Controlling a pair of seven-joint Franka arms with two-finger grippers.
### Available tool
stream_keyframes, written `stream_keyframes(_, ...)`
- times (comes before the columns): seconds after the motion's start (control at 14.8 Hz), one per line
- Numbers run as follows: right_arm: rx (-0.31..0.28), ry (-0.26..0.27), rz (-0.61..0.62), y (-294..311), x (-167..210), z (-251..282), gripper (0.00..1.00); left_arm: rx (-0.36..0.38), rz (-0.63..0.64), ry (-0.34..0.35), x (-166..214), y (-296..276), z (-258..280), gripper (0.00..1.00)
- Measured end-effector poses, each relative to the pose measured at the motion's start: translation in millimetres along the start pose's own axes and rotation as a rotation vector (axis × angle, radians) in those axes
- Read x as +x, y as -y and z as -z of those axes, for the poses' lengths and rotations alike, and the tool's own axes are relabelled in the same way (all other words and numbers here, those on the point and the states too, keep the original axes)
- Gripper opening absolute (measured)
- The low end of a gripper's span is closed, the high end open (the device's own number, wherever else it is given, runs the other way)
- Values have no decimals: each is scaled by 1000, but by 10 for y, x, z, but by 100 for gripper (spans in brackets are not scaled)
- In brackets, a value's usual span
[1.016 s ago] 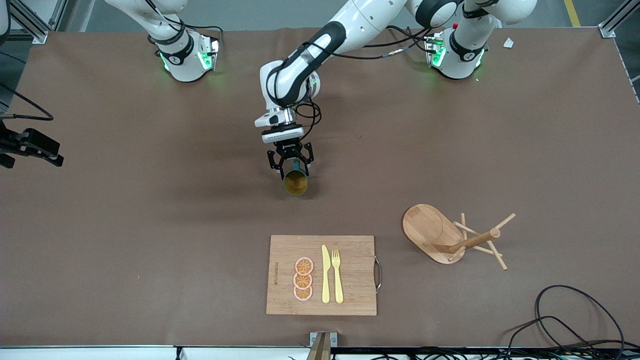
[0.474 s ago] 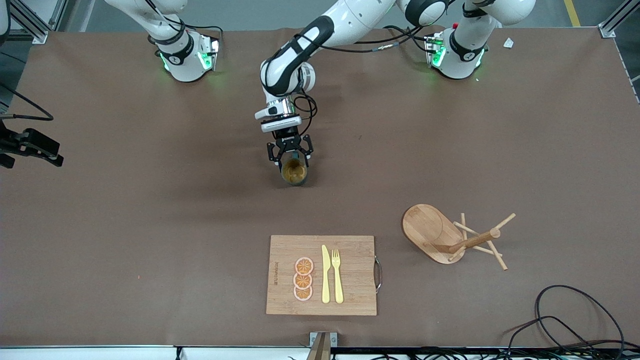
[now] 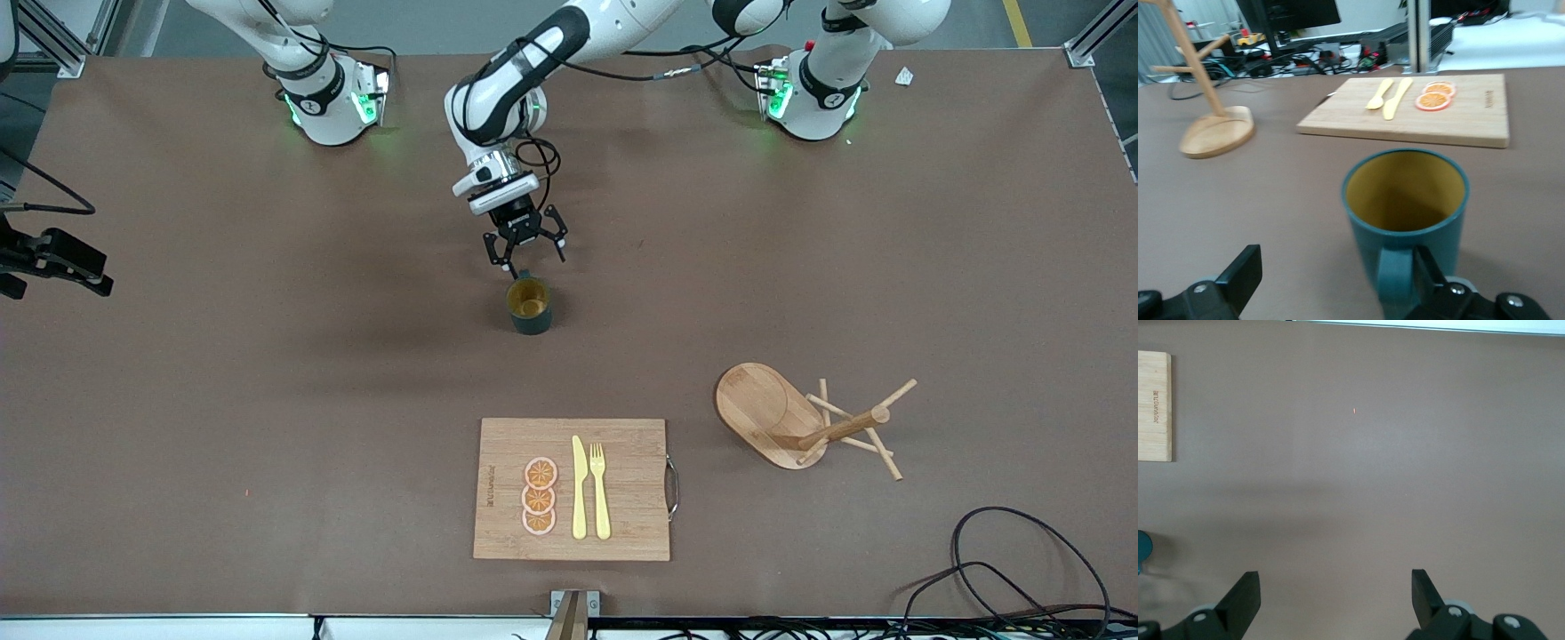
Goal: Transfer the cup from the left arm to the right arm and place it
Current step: 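Raise the left gripper off the mug while the right gripper approaches, then grasp the mug with the right gripper while the left gripper nears the stand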
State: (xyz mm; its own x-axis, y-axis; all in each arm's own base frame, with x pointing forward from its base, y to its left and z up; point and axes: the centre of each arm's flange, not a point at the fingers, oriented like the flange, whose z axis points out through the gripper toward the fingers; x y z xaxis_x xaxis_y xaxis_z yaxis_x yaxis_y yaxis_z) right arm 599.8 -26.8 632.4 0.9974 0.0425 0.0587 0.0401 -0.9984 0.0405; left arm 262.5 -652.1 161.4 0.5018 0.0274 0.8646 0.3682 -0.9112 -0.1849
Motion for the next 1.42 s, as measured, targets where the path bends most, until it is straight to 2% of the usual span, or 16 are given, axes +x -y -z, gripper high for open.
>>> stream_keyframes(0.14, 1, 5, 1, 3, 3, -20, 100, 43, -34, 41, 168, 63, 163, 100)
stream_keyframes(0.54, 5, 37, 1, -4, 48, -198, 100, 33, -34, 117, 846, 159, 620, 100)
stream_keyframes(0.81, 16, 116, 7, 5, 102, -545, 100, 73, -52, 137, 1312, 286, 687, 100)
stream_keyframes(0.95, 23, 157, 9, 8, 139, -726, 100, 78, -43, 161, 1736, 365, 666, 100)
stream_keyframes(1.15, 31, 203, 35, 154, 216, -999, 100, 96, 3, 213, 2584, 592, 450, 100)
stream_keyframes(1.29, 38, 237, 75, 409, 268, -1210, 100, 115, 39, 244, 3121, 803, 233, 100)
stream_keyframes(1.42, 59, 271, 80, 762, 278, -1405, 100, 143, 83, 250, 3462, 956, -60, 100)
